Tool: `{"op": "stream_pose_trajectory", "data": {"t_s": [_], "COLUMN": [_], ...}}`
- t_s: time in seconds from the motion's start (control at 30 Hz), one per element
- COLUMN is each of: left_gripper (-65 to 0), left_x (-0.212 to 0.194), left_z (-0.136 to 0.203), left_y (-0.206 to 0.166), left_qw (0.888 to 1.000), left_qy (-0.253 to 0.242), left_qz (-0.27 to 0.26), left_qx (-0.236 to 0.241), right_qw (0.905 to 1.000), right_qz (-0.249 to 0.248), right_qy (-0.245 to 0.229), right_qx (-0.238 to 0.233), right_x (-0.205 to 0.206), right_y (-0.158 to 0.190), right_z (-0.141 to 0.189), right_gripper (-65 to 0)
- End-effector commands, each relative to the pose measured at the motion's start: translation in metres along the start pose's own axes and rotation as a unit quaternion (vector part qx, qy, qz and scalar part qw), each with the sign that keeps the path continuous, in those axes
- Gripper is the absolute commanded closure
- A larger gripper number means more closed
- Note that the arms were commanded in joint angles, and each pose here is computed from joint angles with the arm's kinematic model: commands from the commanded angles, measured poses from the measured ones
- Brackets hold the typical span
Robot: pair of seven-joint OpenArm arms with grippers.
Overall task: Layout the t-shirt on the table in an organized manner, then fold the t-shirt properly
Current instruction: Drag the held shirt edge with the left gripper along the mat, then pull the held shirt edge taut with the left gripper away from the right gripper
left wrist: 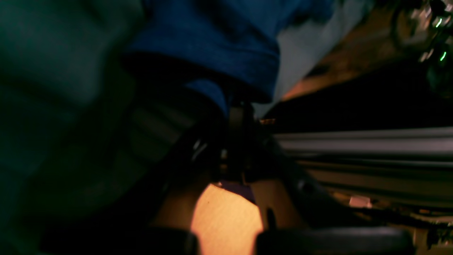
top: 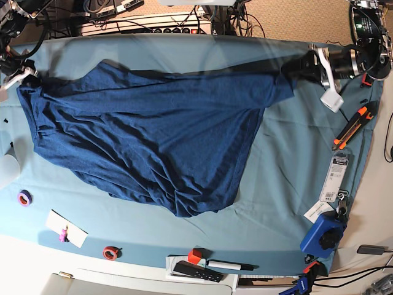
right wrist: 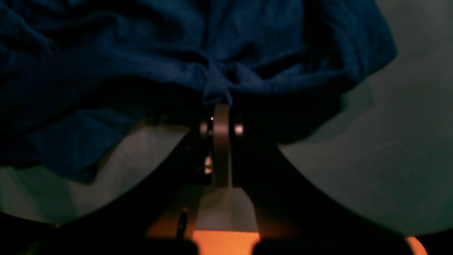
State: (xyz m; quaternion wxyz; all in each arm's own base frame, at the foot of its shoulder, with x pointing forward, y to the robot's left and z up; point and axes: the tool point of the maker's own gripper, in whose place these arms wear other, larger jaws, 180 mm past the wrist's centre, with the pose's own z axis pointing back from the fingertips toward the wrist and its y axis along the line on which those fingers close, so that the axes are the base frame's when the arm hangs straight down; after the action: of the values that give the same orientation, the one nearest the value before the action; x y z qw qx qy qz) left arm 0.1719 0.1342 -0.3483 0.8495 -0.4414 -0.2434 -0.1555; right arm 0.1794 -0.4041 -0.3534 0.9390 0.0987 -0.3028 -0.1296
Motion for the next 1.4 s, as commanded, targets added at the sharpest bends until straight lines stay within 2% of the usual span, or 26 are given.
{"op": "stream_pose_trajectory", "data": {"t_s": [0.0, 0.13, 0.27, 0.33, 0.4, 0.43, 0.5, 0.6, 0.67, 0.77, 0.87, 1.07, 1.2, 1.37], "left_gripper": [0.0, 0.0, 0.0, 0.0, 0.0, 0.0, 0.0, 0.0, 0.0, 0.0, 0.0, 0.0, 0.0, 0.0], "left_x": [0.012, 0.020, 0.051, 0.088, 0.127, 0.138, 0.148, 0.133, 0.116, 0.092, 0.083, 0.089, 0.104, 0.115], "left_z": [0.005, 0.005, 0.006, 0.008, 0.010, 0.009, 0.003, -0.018, -0.035, -0.054, -0.062, -0.060, -0.054, -0.039], "left_y": [-0.005, -0.009, -0.015, -0.018, -0.022, -0.016, 0.000, 0.025, 0.037, 0.045, 0.045, 0.043, 0.031, 0.010], "left_qw": [1.000, 0.999, 0.996, 0.990, 0.978, 0.975, 0.973, 0.978, 0.984, 0.991, 0.993, 0.992, 0.991, 0.990], "left_qy": [-0.016, -0.020, -0.041, -0.098, -0.161, -0.173, -0.176, -0.138, -0.108, -0.074, -0.059, -0.068, -0.103, -0.116], "left_qz": [-0.016, -0.033, -0.081, -0.106, -0.130, -0.140, -0.145, -0.136, -0.121, -0.094, -0.086, -0.088, -0.080, -0.083], "left_qx": [-0.006, -0.006, -0.005, -0.010, -0.010, 0.012, 0.041, 0.072, 0.076, 0.065, 0.057, 0.054, 0.026, -0.010], "right_qw": [0.9993, 0.9938, 0.9728, 0.9632, 0.9592, 0.9611, 0.9718, 0.9889, 0.9918, 0.9931, 0.9936, 0.9921, 0.9864, 0.9820], "right_qz": [0.015, 0.004, -0.002, 0.003, 0.008, 0.011, 0.009, -0.011, -0.029, -0.053, -0.058, -0.060, -0.068, -0.069], "right_qy": [-0.033, -0.088, -0.171, -0.202, -0.220, -0.219, -0.196, -0.131, -0.112, -0.091, -0.082, -0.096, -0.121, -0.132], "right_qx": [0.002, 0.068, 0.156, 0.177, 0.178, 0.168, 0.130, 0.069, 0.054, 0.053, 0.050, 0.056, 0.088, 0.116], "right_x": [0.023, 0.044, 0.082, 0.102, 0.117, 0.121, 0.117, 0.091, 0.078, 0.064, 0.059, 0.064, 0.073, 0.080], "right_y": [0.000, 0.023, 0.053, 0.061, 0.065, 0.064, 0.052, 0.026, 0.015, 0.007, 0.004, 0.006, 0.015, 0.024], "right_z": [0.011, 0.015, 0.034, 0.042, 0.042, 0.038, 0.025, -0.002, -0.012, -0.022, -0.025, -0.023, -0.019, -0.013], "right_gripper": [0.0, 0.0, 0.0, 0.0, 0.0, 0.0, 0.0, 0.0, 0.0, 0.0, 0.0, 0.0, 0.0, 0.0]}}
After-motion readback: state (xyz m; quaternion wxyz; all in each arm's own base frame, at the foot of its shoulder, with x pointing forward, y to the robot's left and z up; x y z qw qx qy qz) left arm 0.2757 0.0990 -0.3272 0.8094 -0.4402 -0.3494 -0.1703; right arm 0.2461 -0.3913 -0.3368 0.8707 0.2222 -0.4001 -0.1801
